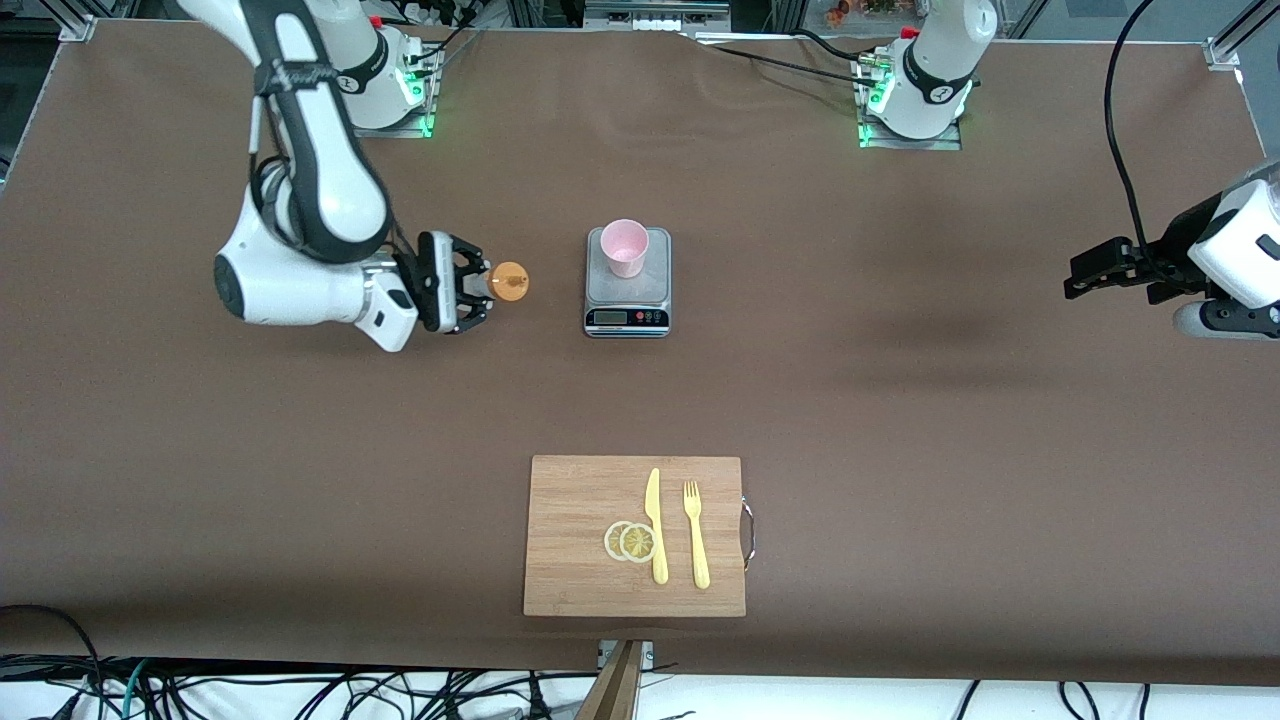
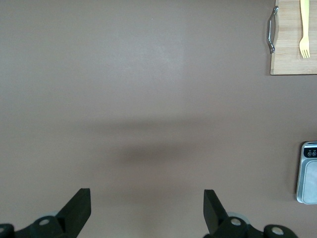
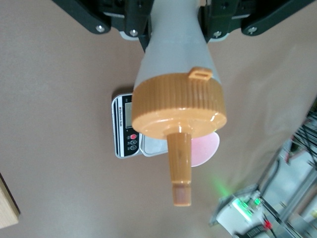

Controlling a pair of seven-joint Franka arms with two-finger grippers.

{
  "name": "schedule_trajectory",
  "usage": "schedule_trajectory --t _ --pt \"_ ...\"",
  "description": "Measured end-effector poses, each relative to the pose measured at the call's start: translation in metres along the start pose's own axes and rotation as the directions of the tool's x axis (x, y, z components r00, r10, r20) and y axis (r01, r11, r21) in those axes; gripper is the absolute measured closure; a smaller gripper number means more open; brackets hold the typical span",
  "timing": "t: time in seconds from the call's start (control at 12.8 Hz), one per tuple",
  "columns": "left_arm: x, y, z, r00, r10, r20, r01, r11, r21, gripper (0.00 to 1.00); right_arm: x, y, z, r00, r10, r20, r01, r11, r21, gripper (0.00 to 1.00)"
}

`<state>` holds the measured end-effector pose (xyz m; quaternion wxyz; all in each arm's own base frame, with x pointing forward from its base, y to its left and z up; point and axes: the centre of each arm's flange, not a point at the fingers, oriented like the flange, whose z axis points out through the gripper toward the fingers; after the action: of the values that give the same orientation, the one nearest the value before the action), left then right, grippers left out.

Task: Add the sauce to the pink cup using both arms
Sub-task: 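Carry the bottle back beside the scale with the right gripper, then set the bottle upright on the table and open the right gripper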

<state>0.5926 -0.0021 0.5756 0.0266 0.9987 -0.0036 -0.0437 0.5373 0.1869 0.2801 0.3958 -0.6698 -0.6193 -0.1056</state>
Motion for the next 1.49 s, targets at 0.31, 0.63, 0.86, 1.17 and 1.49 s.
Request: schedule_trajectory --t 0.31,0.63,0.86,1.17,1.49 --pt "0.0 0.0 0.0 1.0 0.0 0.0 0.0 1.0 0.0 0.0 -0.072 0.017 -0.017 0.986 -0.08 -0.149 0.092 0.993 0.07 0.67" --pt "0.0 0.0 0.0 1.0 0.0 0.0 0.0 1.0 0.0 0.0 -0.129 0.045 -0.016 0.931 -0.227 -0.285 0.262 0.961 0.092 0.67" --pt "0.0 0.0 0.0 1.0 0.0 0.0 0.0 1.0 0.0 0.0 -0.159 0.066 -0.014 0.892 -0.318 -0.322 0.36 0.93 0.077 0.67" --pt "0.0 0.0 0.0 1.0 0.0 0.0 0.0 1.0 0.0 0.0 -0.162 0.079 -0.025 0.852 -0.418 -0.314 0.45 0.892 0.033 0.67" --pt "0.0 0.0 0.0 1.0 0.0 0.0 0.0 1.0 0.0 0.0 -0.19 0.077 -0.017 0.849 -0.393 -0.352 0.444 0.893 0.074 0.3"
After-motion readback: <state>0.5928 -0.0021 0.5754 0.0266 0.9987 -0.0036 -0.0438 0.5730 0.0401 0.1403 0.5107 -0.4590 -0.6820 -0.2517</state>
